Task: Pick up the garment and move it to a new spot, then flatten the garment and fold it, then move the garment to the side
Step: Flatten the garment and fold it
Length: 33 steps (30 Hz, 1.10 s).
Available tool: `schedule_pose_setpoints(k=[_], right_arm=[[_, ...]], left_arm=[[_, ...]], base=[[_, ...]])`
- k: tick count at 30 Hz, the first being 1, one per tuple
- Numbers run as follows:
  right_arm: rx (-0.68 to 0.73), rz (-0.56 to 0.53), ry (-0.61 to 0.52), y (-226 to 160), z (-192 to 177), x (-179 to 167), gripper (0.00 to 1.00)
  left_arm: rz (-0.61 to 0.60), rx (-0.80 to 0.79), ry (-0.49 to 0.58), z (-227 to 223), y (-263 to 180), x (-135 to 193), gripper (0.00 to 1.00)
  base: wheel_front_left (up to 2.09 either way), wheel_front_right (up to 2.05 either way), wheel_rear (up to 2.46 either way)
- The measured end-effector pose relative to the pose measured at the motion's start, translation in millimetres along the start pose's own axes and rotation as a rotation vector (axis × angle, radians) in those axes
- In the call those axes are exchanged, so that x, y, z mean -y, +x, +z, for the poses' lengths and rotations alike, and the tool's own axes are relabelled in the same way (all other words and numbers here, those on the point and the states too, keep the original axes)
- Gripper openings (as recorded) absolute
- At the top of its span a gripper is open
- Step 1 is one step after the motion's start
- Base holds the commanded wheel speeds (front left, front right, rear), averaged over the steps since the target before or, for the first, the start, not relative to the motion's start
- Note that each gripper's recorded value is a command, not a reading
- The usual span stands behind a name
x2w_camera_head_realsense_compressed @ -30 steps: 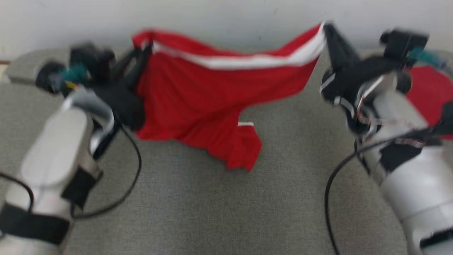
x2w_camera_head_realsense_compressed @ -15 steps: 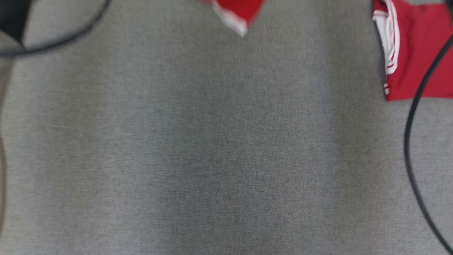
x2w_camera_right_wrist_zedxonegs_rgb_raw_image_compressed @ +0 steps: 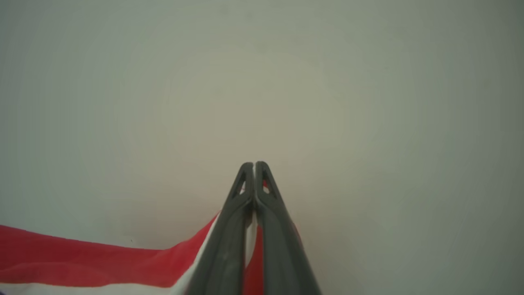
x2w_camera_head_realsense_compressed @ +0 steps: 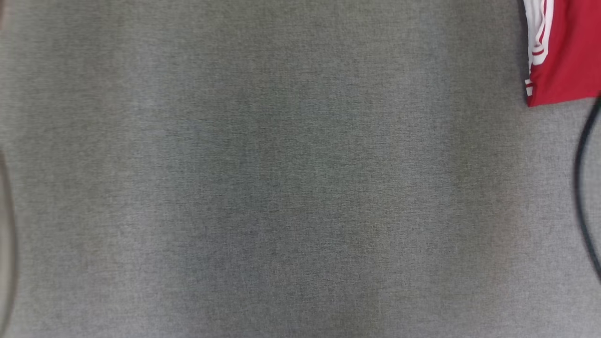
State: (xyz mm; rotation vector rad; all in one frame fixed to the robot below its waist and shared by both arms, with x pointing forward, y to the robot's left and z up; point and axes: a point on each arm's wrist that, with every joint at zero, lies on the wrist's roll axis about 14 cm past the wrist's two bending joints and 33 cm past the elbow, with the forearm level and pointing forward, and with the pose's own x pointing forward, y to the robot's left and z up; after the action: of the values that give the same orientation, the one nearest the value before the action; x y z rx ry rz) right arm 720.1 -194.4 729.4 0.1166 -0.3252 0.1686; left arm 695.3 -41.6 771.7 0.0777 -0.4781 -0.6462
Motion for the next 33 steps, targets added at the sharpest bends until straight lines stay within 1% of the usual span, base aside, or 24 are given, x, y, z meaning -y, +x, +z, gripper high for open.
schedule_pose_setpoints(k=[2,5,7,8,9,10,12,15,20,24,27,32,33], right_arm=[[-0.025,0.009,-0.004,-7.1,-16.6,-1.5,0.00],[-0.055,0.036,-0.002,-22.8,-40.0,-8.7,0.00],[-0.062,0.045,0.004,-28.6,-45.6,-11.4,0.00],[-0.070,0.053,0.014,-35.0,-51.1,-13.6,0.00],[-0.096,0.066,0.028,-50.4,-63.6,-16.6,0.00],[-0.096,0.066,0.028,-50.4,-63.6,-16.6,0.00],[-0.125,0.077,0.045,-67.7,-76.4,-19.7,0.00],[-0.175,0.100,0.071,-96.4,-95.0,-27.2,0.00],[-0.236,0.127,0.116,-145.0,-112.7,-36.7,0.00],[-0.292,0.149,0.149,-188.2,-127.2,-47.4,0.00],[-0.330,0.146,0.191,-221.5,-136.0,-53.1,0.00],[-0.394,0.132,0.247,-277.4,-148.7,-61.5,0.00],[-0.408,0.127,0.261,-288.0,-151.3,-63.2,0.00]], left_arm=[[0.006,-0.023,-0.041,-20.6,-5.7,2.8,0.00],[-0.015,-0.076,-0.032,-50.6,-19.7,13.6,0.00],[-0.019,-0.083,-0.034,-56.5,-24.7,16.5,0.00],[-0.016,-0.091,-0.049,-62.5,-30.3,18.2,0.00],[-0.015,-0.129,-0.055,-78.6,-45.6,20.3,0.00],[-0.015,-0.129,-0.055,-78.6,-45.6,20.3,0.00],[-0.011,-0.154,-0.063,-89.2,-60.7,20.9,0.00],[0.007,-0.184,-0.104,-101.0,-83.1,27.5,0.00],[0.054,-0.175,-0.175,-98.1,-119.0,39.2,0.00],[0.108,-0.199,-0.249,-104.4,-161.3,52.2,0.00],[0.166,-0.215,-0.288,-104.6,-194.2,55.7,0.00],[0.231,-0.262,-0.357,-105.2,-248.0,74.8,0.00],[0.240,-0.271,-0.357,-104.5,-257.0,78.1,0.00]], base=[[0.00,0.00,0.00],[0.00,0.00,0.00],[0.00,0.00,0.00],[0.00,0.00,0.00],[0.00,0.00,0.00],[0.00,0.00,0.00],[0.00,0.00,0.00],[0.00,0.00,0.00],[0.00,0.00,0.00],[0.00,0.00,0.00],[0.00,0.00,0.00],[0.00,0.00,0.00],[0.00,0.00,0.00]])
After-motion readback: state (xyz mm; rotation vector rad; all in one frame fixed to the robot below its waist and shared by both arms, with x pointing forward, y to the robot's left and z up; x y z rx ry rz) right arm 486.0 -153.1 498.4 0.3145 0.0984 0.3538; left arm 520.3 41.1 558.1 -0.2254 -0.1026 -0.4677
